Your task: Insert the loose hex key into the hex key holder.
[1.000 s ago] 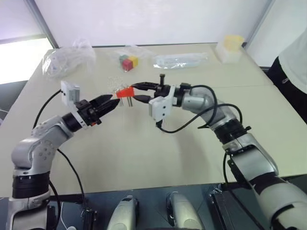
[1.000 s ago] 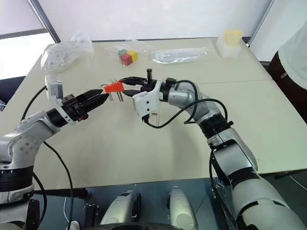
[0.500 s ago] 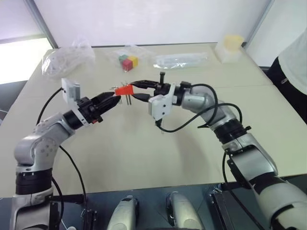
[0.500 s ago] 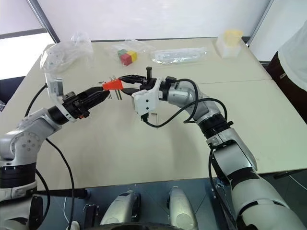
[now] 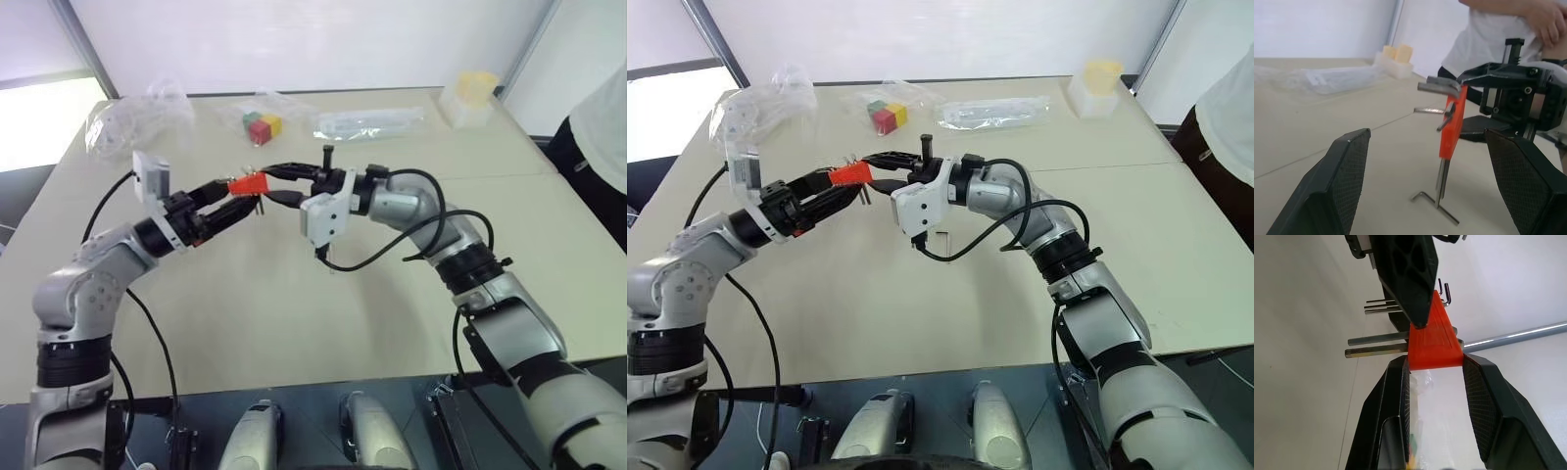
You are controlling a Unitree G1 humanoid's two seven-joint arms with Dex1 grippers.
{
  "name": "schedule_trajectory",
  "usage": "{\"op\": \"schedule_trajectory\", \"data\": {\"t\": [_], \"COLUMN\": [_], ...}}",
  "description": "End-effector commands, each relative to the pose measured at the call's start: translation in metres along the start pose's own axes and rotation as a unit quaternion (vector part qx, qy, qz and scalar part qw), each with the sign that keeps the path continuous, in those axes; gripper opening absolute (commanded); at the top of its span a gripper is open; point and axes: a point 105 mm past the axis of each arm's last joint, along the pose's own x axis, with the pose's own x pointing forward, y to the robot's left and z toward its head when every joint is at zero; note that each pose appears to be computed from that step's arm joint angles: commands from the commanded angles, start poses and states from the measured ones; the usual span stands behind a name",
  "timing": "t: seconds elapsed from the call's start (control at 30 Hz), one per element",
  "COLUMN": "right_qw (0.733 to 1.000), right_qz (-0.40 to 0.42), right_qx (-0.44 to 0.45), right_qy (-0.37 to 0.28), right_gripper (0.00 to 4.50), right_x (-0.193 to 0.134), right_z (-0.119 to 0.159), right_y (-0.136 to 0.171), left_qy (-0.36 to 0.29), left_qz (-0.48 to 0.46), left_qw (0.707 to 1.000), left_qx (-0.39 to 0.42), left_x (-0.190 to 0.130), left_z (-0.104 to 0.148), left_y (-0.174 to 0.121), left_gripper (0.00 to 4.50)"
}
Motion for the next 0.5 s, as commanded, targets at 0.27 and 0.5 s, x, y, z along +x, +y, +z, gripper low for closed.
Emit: {"op": "schedule_trajectory", "data": {"t": [0.27, 0.5], "right_qw": [0.999, 0.999], "right_qz": [-0.018, -0.017], "right_qx": [-0.021, -0.019], "right_qy": [-0.022, -0.021], "right_gripper": [1.03, 1.03], "right_x": [-0.0005, -0.0013], "right_z": [0.013, 0.013], "right_y": [-0.0143, -0.0144], "left_qy": [-0.039, -0.035], "left_qz": [-0.016, -0.014], "left_qw": [0.999, 0.999], "left_qx": [0.004, 0.001], "left_x": [0.0038, 0.0046], "left_z": [0.019, 0.0147], "left_y": [-0.0062, -0.0063], "left_gripper": [3.63, 0.62]}}
